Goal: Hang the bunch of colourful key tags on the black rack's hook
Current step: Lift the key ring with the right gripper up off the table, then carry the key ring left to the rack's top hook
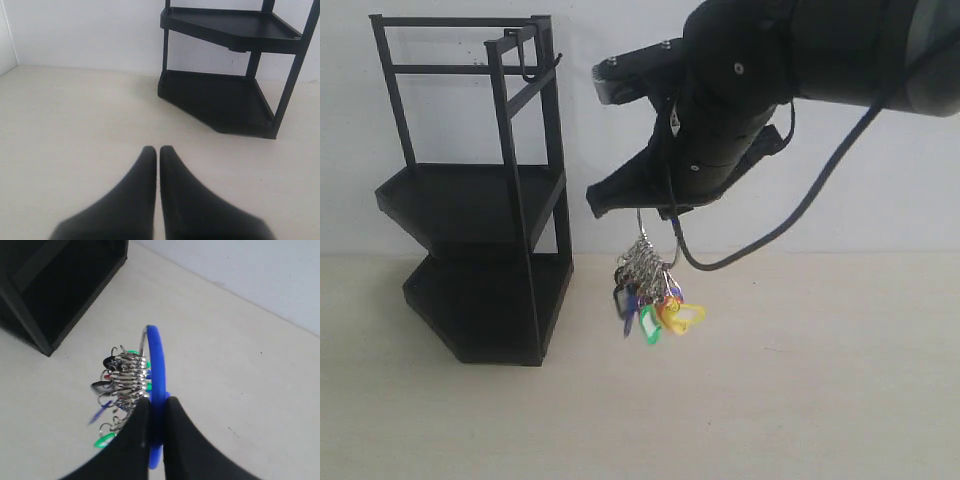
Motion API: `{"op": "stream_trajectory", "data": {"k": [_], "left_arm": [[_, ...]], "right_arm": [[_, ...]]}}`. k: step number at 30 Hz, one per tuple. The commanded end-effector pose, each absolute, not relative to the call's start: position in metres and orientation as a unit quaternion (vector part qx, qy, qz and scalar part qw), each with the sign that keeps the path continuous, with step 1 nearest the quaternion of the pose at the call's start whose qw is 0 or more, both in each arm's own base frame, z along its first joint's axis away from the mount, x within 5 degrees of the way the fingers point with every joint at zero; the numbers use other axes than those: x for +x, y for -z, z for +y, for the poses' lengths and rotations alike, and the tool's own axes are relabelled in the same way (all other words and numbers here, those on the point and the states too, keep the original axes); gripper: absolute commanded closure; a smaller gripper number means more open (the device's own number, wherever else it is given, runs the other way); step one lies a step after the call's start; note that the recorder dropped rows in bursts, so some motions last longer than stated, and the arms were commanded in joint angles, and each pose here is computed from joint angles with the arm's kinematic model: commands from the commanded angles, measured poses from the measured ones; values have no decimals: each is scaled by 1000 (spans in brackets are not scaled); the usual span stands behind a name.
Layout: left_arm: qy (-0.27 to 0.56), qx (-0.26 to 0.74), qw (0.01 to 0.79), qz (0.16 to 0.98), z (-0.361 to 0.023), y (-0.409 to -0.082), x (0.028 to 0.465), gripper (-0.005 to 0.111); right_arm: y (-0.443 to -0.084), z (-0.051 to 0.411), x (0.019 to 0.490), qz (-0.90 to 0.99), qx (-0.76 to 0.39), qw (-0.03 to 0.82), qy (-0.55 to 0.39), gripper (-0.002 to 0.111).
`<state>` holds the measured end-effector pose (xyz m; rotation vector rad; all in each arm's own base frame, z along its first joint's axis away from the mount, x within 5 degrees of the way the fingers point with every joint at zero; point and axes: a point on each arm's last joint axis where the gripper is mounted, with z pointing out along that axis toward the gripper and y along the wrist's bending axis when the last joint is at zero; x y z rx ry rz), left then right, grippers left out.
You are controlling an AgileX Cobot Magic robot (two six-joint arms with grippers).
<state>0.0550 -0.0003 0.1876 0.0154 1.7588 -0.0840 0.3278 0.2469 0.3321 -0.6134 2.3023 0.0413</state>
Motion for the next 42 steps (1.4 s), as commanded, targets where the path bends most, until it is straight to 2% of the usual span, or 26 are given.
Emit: {"op": "stream_trajectory", "data": {"k": [1,4,5,8,9,12,16,17,19,20,23,24,27,28,30,31,34,35,37,40,41,42], "left_arm": [[42,8,637,769,-1,-189,55,102],[42,8,637,769,-1,-189,55,102],[42,8,637,769,-1,-189,55,102],[42,8,637,769,-1,-189,55,102],[42,8,637,769,-1,-189,55,102],[42,8,637,769,-1,-189,55,102],[42,8,637,769,-1,-189,55,102],[42,8,637,769,-1,-189,55,102],[42,8,637,769,-1,-189,55,102],[42,8,637,769,-1,-189,55,102],[42,8,637,769,-1,-189,55,102],[42,8,637,769,-1,-189,55,102],[42,8,637,769,-1,-189,55,102],[42,8,637,769,-1,-189,55,102],[42,8,637,769,-1,-189,55,102],[42,8,637,769,-1,-189,55,102],[42,8,637,769,-1,-189,55,102],[42,8,637,769,-1,-189,55,102],[42,8,637,769,-1,-189,55,102],[42,8,637,769,-1,-189,55,102],[42,8,637,769,-1,-189,55,102],[42,8,637,769,-1,-189,55,102]], "right_arm": [[-340,261,314,842,-386,376,-23,109],[-351,244,324,883,-221,414,-25,109],[-352,242,325,884,-215,415,-24,109],[-353,246,315,851,-358,385,-11,109],[-353,243,315,852,-362,378,0,109],[-367,217,323,891,-195,409,-2,109],[-371,228,305,856,-360,371,-28,109],[-375,226,303,859,-347,376,-28,109],[-383,213,310,887,-214,408,-20,109],[-384,211,311,890,-187,415,-23,109],[-383,228,296,849,-352,393,-19,109],[-383,228,294,843,-370,390,-6,109],[-390,218,304,884,-186,426,-40,109],[-390,221,303,880,-202,428,-45,109],[-387,235,292,845,-341,411,-38,109],[-386,237,288,837,-369,403,-27,109],[-390,225,298,876,-222,427,-32,109],[-390,225,298,874,-230,426,-29,109],[-386,232,290,847,-350,400,-8,109],[-390,221,300,880,-204,428,-19,109],[-390,224,299,878,-210,430,-28,109],[-388,230,295,866,-267,421,-35,109]]}}
